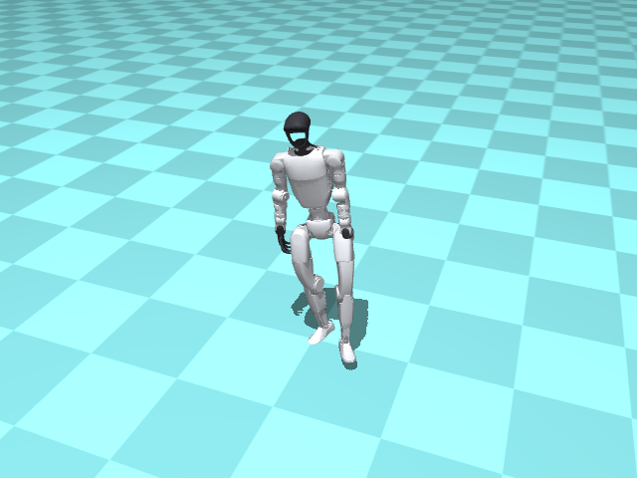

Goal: Upper body actions

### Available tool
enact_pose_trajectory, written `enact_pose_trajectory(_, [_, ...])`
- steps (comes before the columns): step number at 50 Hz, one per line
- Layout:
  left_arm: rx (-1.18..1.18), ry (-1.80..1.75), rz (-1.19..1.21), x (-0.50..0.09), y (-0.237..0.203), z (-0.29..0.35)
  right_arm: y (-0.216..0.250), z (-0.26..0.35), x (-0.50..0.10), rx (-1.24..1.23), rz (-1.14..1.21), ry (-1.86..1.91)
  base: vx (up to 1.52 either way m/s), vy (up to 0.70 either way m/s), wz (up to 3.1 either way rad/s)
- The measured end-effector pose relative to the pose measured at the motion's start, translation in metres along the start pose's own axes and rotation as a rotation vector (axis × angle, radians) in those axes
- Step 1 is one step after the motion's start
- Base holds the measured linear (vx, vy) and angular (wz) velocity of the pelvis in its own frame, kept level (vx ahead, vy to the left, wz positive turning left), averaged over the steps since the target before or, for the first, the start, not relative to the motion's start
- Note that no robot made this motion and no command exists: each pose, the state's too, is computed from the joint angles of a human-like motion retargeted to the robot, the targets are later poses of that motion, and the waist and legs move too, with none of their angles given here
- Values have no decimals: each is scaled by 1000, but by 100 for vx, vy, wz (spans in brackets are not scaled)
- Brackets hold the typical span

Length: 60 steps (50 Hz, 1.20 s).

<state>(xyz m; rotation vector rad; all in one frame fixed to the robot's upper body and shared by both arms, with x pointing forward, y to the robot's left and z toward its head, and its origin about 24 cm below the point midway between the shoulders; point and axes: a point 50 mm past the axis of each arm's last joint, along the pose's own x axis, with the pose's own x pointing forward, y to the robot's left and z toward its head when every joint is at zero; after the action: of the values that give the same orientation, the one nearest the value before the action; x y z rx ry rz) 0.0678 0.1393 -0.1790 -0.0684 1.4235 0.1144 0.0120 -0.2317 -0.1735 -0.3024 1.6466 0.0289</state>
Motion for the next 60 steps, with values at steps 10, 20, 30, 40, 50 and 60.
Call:
enact_pose_trajectory(10, [-94,52,78,0,5,1,18,-22,2,-35,16,68,-43,17,391])
enact_pose_trajectory(20, [-148,96,107,-1,-3,-15,28,-37,2,24,43,91,-5,47,261])
enact_pose_trajectory(30, [-55,32,135,-1,15,19,26,-30,2,-5,50,88,-6,37,290])
enact_pose_trajectory(40, [23,47,331,-4,46,16,12,-10,1,-43,-27,17,-2,7,171])
enact_pose_trajectory(50, [-42,376,274,-14,46,-79,17,19,-1,-100,-9,-76,18,-11,96])
enact_pose_trajectory(60, [91,394,280,-15,45,-76,26,6,0,-184,12,-26,16,-12,33])
